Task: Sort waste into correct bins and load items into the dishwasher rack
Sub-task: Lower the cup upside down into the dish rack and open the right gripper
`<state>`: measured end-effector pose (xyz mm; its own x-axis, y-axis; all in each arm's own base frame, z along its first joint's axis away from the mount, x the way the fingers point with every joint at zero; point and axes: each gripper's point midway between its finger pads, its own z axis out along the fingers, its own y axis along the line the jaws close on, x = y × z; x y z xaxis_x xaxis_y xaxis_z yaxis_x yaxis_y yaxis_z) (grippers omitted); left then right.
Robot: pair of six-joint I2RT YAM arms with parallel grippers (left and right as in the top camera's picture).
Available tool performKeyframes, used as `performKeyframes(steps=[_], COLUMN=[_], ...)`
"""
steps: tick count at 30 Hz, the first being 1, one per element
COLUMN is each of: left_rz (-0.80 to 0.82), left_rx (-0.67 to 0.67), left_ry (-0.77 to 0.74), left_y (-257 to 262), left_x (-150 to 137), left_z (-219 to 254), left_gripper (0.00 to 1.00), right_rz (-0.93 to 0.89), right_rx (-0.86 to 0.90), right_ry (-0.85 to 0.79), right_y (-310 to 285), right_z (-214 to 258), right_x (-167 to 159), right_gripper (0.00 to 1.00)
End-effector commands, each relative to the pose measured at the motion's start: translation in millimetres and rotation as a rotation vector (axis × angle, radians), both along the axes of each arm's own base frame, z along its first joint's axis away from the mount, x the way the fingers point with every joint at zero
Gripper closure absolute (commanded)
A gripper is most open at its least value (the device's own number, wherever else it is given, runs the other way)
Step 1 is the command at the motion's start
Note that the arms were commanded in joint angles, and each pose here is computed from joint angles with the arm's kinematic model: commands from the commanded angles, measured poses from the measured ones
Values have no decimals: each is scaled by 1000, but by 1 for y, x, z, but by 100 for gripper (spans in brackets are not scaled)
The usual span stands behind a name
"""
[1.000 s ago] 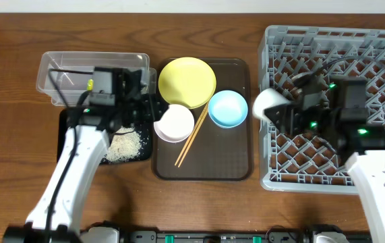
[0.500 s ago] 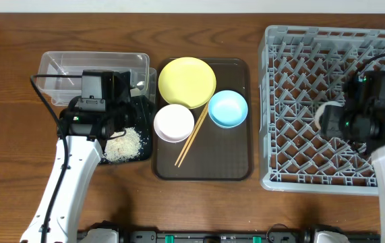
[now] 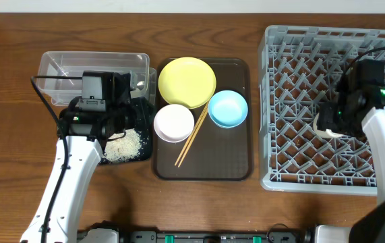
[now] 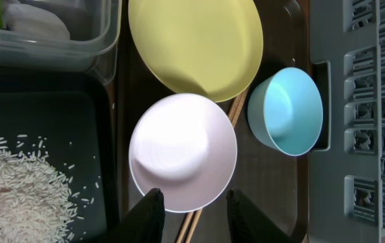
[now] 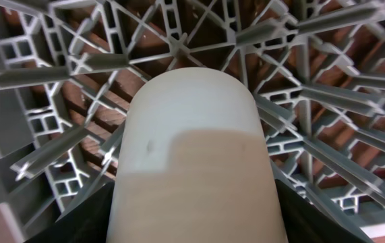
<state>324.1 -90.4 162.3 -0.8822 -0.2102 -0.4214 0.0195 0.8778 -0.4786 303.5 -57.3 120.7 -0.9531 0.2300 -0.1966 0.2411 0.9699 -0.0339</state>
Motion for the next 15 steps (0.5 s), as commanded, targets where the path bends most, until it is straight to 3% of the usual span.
performKeyframes(steps=[1,5,6,8,11,15], left_rz=[-5,-5,-5,-5,-5,-5], left_rx=[15,15,15,15,15,15], left_ry=[-21,-21,-21,-21,-21,-21], left_y=[2,2,2,2,2,2], left_x=[2,2,2,2,2,2], left_z=[5,5,5,5,5,5], left_gripper=[67,66,66,66,66,66], right_rz=[-24,-24,-24,-24,-23,-16], right_rx=[-7,0,1,2,0,31], right_ry=[21,66,74,75,57,1], right_y=[-5,-5,-6,-6,-6,0], right_z=[-7,-23,-26,-29,-28,-15], right_x=[6,7,8,10,14,22], right_gripper=[76,66,56,27,4,1])
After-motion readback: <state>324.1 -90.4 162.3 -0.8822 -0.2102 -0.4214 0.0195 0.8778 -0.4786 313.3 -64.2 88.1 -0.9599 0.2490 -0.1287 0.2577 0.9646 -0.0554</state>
